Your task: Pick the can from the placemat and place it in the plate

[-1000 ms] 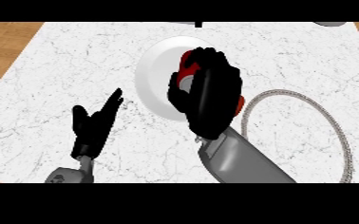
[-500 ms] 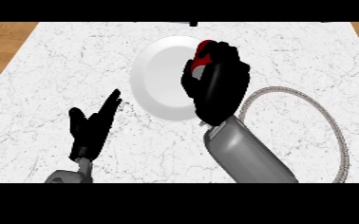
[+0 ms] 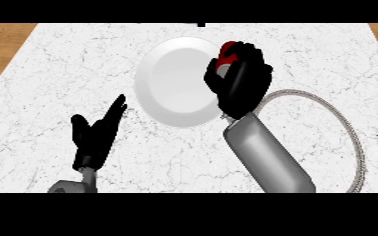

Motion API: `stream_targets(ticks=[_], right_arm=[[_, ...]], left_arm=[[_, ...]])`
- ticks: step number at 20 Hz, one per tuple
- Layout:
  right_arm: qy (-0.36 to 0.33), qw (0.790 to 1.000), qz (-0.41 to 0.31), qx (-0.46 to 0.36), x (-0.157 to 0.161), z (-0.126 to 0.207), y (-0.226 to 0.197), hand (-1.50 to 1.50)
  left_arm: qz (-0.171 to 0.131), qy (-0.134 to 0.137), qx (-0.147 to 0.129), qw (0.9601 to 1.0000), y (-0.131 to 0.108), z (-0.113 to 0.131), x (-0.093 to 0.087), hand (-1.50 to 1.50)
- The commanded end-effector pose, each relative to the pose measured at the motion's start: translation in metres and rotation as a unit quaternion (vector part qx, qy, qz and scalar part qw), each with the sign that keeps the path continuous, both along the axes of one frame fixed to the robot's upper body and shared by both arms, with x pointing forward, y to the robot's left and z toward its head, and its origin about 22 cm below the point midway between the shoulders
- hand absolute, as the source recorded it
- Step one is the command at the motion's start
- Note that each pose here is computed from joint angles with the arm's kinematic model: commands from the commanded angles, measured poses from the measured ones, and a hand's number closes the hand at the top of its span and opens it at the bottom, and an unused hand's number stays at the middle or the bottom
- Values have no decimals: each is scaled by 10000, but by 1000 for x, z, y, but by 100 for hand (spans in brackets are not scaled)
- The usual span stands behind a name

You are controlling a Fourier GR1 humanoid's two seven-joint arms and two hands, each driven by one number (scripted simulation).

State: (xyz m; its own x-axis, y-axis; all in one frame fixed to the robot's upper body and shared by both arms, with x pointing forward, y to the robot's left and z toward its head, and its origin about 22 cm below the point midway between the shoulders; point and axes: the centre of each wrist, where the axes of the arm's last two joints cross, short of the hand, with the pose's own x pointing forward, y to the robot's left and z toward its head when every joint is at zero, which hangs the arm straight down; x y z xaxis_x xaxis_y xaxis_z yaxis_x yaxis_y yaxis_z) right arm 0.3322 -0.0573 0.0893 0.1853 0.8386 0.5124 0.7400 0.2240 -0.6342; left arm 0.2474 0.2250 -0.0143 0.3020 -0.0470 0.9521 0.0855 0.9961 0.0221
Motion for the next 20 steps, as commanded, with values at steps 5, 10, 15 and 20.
stream_targets(ticks=[5, 10, 15, 20], right_arm=[[1680, 9666, -901, 1713, 19, -44, -18, -150], [1310, 9680, -186, 2133, 29, -51, -11, -150], [131, 9685, 301, 2470, 30, -53, -11, -150], [-523, 9525, 316, 2985, 27, -59, -9, -150]], left_arm=[[-105, 223, -12, 9997, -8, -9, -2, 0], [-63, 263, -37, 9996, -7, 0, -2, 0], [70, 277, -39, 9996, -1, -7, -8, 0], [46, 296, -6, 9996, 6, -3, -5, 0]])
